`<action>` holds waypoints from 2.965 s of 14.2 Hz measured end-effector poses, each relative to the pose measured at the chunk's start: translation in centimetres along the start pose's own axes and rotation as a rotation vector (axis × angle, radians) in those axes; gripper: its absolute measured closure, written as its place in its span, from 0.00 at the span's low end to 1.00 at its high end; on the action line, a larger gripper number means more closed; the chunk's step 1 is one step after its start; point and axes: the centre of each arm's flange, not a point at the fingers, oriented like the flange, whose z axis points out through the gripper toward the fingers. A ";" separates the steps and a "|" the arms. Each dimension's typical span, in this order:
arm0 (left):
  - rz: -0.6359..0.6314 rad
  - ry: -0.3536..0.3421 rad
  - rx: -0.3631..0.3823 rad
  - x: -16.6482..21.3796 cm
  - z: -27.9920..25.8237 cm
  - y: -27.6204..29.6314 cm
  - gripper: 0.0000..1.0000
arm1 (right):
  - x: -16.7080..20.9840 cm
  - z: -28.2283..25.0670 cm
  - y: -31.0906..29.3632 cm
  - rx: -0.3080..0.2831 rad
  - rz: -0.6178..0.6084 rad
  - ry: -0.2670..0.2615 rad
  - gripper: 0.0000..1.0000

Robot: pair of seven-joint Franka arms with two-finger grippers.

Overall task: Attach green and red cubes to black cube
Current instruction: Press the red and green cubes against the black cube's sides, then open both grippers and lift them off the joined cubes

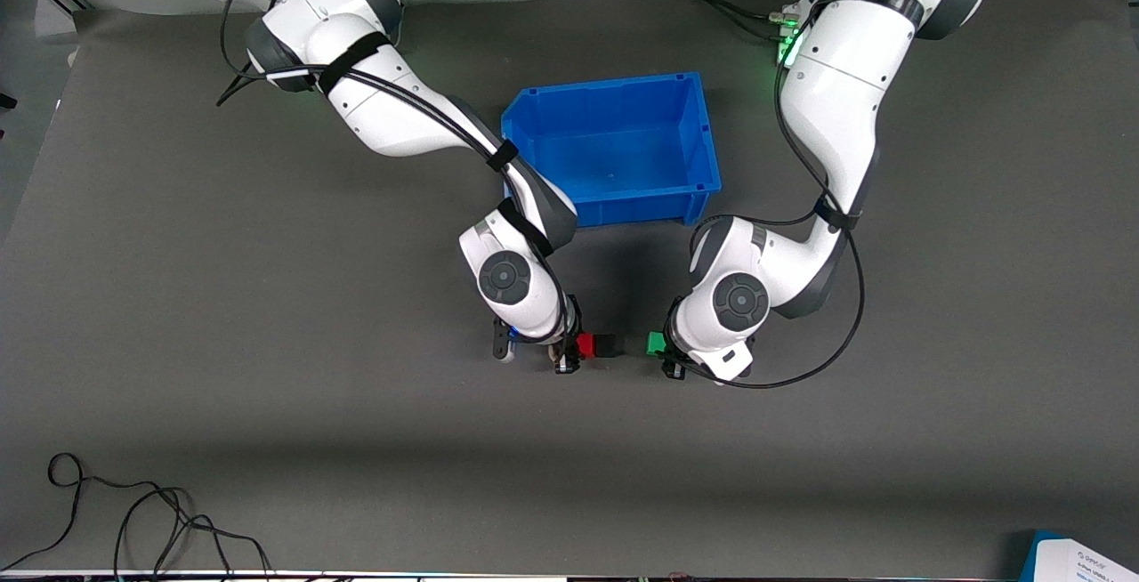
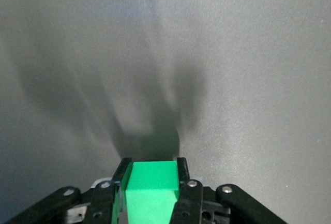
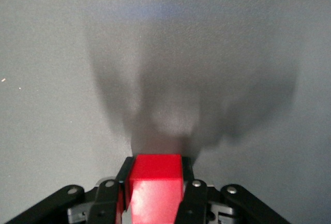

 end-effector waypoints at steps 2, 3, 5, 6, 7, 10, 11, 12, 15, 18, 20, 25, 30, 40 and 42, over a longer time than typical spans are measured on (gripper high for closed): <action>0.005 -0.001 -0.003 -0.5 0.1 -0.1 0.63 | 0.0 0.0 0.0 0.000 0.000 0.000 0.61; 0.007 -0.003 -0.011 -0.7 0.1 -0.1 0.63 | 0.0 0.0 0.0 0.000 0.000 0.000 0.61; 0.012 -0.004 -0.014 -1.1 0.1 -0.2 0.63 | 0.0 0.0 0.0 0.001 0.003 0.000 0.61; 0.015 -0.005 -0.017 -1.5 0.1 -0.3 0.63 | 0.0 0.0 0.0 0.001 0.005 -0.001 0.61; 0.016 -0.008 -0.029 -1.9 0.1 -0.3 0.63 | 0.0 0.0 0.0 0.002 0.006 -0.001 0.61; 0.020 -0.015 -0.048 -3.1 0.4 -0.6 0.63 | 0.0 0.0 0.0 0.003 0.022 -0.002 0.61; 0.021 -0.015 -0.048 -3.5 0.5 -0.7 0.63 | 0.0 0.0 -0.1 0.005 0.029 -0.003 0.61; 0.020 -0.016 -0.050 -3.7 0.6 -0.8 0.63 | -0.1 0.0 -0.1 0.015 0.033 -0.011 0.61; 0.020 -0.020 -0.059 -4.1 0.8 -0.5 0.63 | -0.2 0.1 -0.2 0.028 0.038 -0.021 0.61; 0.020 -0.018 -0.060 -4.1 1.0 -0.4 0.63 | -0.3 0.1 -0.2 0.039 0.048 -0.030 0.61; 0.018 -0.017 -0.062 -4.0 1.0 -0.2 0.63 | -0.3 0.1 -0.2 0.044 0.055 -0.034 0.61; 0.015 -0.016 -0.075 -3.8 0.5 0.2 0.63 | -0.5 0.2 -0.2 0.052 0.066 -0.041 0.61; 0.012 -0.018 -0.090 -3.6 0.0 0.7 0.63 | -0.6 0.3 -0.1 0.051 0.065 -0.041 0.61; 0.006 -0.014 -0.096 -3.2 -0.8 1.6 0.00 | -0.7 0.2 -0.1 0.053 0.066 -0.043 0.57; -0.009 -0.010 -0.091 -2.2 -2.3 2.6 0.00 | -0.7 0.1 -0.2 0.056 0.068 -0.044 0.44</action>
